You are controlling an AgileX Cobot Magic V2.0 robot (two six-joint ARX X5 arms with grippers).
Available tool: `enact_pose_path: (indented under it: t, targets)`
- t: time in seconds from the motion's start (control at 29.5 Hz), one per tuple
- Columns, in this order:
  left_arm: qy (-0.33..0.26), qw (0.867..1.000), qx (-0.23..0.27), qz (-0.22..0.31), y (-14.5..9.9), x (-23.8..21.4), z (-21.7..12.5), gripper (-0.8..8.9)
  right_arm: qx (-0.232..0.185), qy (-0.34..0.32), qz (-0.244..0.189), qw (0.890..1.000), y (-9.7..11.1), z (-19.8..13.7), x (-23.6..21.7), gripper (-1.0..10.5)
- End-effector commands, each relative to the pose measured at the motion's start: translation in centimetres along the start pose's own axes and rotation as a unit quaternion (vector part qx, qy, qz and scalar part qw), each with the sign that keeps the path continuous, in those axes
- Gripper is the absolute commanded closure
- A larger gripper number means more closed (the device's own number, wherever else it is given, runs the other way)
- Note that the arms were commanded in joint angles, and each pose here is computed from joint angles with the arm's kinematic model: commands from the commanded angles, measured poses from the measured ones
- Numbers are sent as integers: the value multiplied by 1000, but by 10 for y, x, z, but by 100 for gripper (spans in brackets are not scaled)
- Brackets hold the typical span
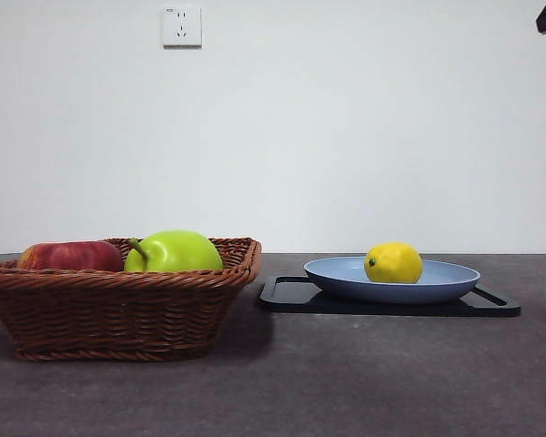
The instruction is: Take the lemon from the basket,put the lemon in the plate,hand out the plate
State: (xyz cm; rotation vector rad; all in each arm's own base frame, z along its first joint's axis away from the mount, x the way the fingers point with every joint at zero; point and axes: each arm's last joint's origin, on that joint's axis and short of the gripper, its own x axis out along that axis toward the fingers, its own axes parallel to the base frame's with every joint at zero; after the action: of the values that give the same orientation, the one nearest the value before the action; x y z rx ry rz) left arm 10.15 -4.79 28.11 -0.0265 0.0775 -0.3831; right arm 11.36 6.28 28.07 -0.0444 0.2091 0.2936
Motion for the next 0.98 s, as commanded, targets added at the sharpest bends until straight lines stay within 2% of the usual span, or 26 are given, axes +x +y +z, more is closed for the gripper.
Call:
enact_pose_path:
  t: [0.03,0.51,0.54,0.61,0.64,0.85,0.98]
  targets:
    - [-1,1000,-3,-1,0,1,1,805,11,-10,3,1000,1,4,-1,943]
    - [2,1000,-3,-2,0,-2,-1,805,11,-11,2,1000,1,4,-1,943]
    - [2,1000,-3,5,1,-7,-2,805,11,-11,2,1000,1,4,-1,943]
    - [2,999,39,18,5,-20,-5,805,11,-11,2,1000,1,4,-1,943]
    - [1,999,44,29,7,-27,-7,805,11,-11,2,1000,1,4,-1,943]
    - [-57,990,41,118,20,-48,-32,805,11,-11,2,1000,1,4,-1,943]
    - [-43,986,38,156,29,-36,-57,805,11,-10,2,1000,1,4,-1,943]
